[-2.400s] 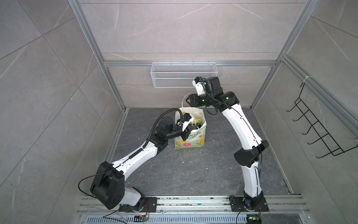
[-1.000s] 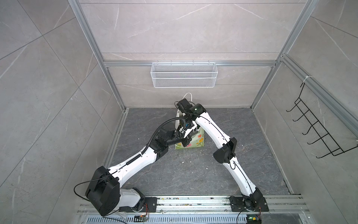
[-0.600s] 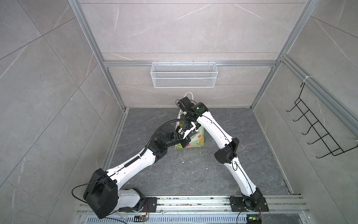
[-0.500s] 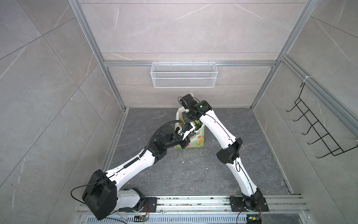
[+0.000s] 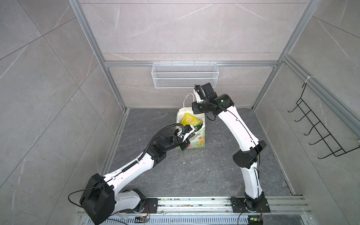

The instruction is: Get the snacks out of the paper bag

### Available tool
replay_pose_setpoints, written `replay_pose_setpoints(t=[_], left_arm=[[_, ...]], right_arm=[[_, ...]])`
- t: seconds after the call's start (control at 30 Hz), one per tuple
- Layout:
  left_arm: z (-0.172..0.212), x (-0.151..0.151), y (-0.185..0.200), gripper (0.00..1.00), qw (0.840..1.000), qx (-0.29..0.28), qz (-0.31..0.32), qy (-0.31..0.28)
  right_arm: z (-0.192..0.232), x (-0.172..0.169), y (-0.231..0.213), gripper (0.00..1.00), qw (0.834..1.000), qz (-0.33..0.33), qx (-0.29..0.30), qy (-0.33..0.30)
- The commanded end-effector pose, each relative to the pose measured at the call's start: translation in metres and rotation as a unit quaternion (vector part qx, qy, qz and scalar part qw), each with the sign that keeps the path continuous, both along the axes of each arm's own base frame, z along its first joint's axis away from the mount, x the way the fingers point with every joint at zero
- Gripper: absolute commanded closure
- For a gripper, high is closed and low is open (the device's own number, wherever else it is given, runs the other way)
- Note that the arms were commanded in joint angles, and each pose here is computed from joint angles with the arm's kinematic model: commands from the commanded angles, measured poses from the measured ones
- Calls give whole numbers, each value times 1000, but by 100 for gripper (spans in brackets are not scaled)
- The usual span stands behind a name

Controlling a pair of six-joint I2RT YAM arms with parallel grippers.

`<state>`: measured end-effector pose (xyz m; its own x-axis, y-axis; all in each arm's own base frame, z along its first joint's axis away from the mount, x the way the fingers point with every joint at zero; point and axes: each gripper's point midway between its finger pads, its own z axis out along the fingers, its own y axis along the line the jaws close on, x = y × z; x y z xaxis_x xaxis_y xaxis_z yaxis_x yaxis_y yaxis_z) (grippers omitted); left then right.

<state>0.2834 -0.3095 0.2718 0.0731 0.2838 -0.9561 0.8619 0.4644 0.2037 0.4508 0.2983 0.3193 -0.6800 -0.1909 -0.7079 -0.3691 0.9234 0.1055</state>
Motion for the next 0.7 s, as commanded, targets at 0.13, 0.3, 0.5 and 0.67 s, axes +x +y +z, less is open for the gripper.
replay_pose_setpoints(t=[0.13, 0.3, 0.5, 0.67], left_arm=[[14, 1, -4, 100, 1000, -3, -9, -20], [16, 0, -3, 100, 1000, -3, -10, -22], [14, 0, -2, 100, 1000, 0, -8, -21], [15, 1, -4, 100, 1000, -2, -8, -19]], right_arm=[[-59, -9, 30, 31, 997, 29, -21, 72], [-88, 5, 30, 30, 996, -1, -49, 78], [-125, 15, 37, 30, 993, -7, -74, 96], [-131, 19, 36, 60, 992, -15, -79, 95]])
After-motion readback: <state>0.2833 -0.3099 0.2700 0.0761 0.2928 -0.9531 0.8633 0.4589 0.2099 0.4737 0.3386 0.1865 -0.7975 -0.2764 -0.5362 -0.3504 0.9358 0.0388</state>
